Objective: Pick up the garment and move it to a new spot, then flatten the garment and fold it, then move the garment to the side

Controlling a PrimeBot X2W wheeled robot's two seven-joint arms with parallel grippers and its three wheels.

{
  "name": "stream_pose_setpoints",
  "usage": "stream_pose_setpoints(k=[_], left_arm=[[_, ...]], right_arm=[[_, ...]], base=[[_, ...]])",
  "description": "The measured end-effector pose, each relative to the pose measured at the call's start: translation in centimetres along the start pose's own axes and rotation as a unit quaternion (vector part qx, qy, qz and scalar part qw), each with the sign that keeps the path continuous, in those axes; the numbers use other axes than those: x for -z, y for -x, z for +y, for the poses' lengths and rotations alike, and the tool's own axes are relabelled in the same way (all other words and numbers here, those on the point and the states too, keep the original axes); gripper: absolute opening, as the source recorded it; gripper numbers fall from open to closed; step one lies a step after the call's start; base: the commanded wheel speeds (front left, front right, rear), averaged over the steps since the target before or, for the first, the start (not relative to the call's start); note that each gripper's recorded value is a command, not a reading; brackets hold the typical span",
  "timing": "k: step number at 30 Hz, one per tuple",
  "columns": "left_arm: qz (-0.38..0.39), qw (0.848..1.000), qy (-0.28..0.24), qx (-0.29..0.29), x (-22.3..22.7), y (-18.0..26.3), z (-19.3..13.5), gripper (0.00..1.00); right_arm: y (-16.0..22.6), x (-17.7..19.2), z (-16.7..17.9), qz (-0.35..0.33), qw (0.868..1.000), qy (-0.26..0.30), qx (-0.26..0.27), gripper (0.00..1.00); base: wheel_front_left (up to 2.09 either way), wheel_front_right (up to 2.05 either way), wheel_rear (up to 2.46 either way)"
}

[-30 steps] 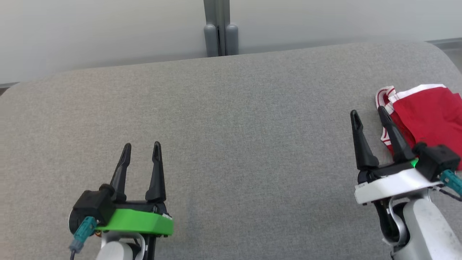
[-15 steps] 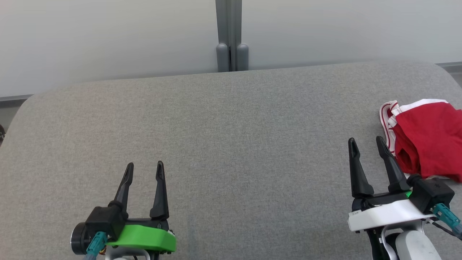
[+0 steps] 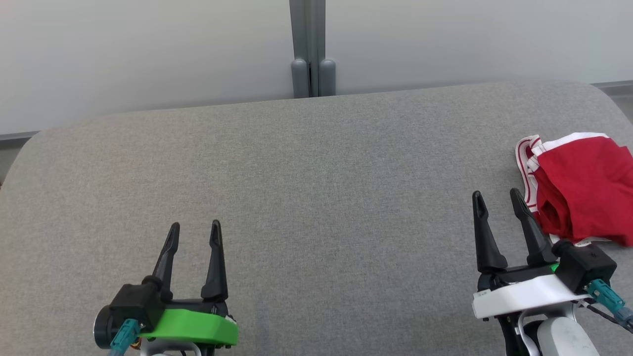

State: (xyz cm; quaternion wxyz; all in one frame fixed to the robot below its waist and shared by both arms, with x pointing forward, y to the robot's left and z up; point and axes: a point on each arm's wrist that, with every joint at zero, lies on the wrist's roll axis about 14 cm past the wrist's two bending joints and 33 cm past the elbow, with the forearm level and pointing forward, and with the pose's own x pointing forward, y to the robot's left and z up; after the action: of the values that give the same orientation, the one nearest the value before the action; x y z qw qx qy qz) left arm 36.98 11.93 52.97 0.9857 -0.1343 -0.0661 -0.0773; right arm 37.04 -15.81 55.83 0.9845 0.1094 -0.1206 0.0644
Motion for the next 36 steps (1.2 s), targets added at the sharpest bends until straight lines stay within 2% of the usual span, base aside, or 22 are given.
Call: stream_pose_setpoints(k=[27,28,32,36], left_arm=[[0.008,1.0,0.019,0.006,0.6,0.3,0.1,1.0],[0.01,1.0,0.021,0.005,0.7,0.3,0.2,0.0],[0.031,0.999,0.024,-0.002,1.9,0.8,0.5,0.0],[0.039,0.998,0.054,-0.015,2.2,0.9,1.0,0.0]], right_arm=[[0.0,0.6,0.5,0.008,1.0,-0.012,-0.005,1.0],[0.1,0.7,0.5,0.01,1.0,-0.013,-0.005,0.0],[0.8,2.1,0.2,0.033,0.999,-0.017,0.002,0.0],[1.0,2.5,-0.1,0.041,0.998,-0.05,0.014,0.0]], base=[[0.0,0.0,0.0],[0.0,0.0,0.0],[0.0,0.0,0.0],[0.0,0.0,0.0]])
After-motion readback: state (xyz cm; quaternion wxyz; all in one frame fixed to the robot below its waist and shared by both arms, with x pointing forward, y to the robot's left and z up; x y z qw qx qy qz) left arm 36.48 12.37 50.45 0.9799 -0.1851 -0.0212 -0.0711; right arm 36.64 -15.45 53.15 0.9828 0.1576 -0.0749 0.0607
